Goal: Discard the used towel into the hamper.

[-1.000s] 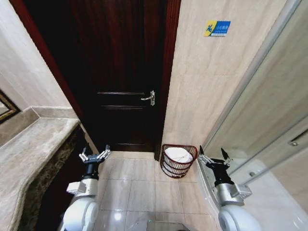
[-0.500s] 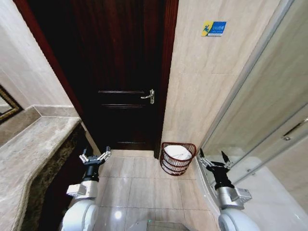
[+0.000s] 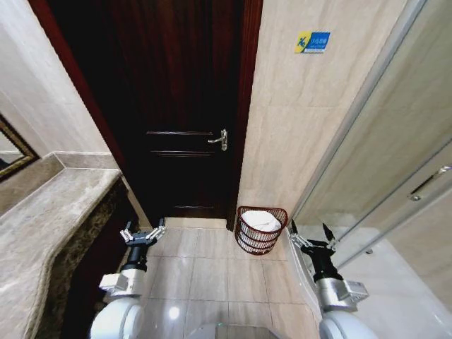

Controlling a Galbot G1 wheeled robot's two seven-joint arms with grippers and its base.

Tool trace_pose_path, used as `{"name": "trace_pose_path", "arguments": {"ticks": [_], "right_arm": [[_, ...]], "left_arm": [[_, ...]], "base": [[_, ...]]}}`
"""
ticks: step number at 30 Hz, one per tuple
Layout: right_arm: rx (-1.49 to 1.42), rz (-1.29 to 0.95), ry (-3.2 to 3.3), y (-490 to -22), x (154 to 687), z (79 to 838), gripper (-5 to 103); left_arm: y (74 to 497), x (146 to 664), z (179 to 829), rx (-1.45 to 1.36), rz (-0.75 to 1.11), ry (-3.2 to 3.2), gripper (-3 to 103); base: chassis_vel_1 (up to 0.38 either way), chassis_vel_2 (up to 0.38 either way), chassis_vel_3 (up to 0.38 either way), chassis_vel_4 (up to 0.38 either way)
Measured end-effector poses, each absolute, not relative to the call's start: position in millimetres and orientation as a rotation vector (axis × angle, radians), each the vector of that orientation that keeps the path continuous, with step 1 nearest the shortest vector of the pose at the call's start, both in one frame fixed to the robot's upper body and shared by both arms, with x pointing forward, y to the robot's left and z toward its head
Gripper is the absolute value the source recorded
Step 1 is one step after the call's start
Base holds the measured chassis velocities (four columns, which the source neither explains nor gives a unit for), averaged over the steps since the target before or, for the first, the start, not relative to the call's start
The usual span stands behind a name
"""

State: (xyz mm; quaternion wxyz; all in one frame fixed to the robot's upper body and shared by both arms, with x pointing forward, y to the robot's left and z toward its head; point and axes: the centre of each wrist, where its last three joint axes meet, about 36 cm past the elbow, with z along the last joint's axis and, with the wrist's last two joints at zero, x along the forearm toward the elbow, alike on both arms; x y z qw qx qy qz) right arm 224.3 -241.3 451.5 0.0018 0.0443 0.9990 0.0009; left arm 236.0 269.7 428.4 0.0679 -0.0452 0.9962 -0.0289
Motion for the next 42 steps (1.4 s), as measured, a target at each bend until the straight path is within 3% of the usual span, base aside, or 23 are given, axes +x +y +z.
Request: {"name": "trace_pose_path", "arguments": {"ticks": [14,42], "right_arm": [[0.126,-0.019,3.126,-237.7,218.9,447.4,100],[0.076,-0.034,3.140,-233.8,216.8,434.5,100]], "left_arm": [[267.3,232.2,432.9,-0.127,0.041,2.984,100],[268.7,231.8,424.6,-0.119,0.046,2.995,100]], "base": [[0.065,-0.060,-0.069,0.063],[0.095,-0.098,-0.092,0.092]]}}
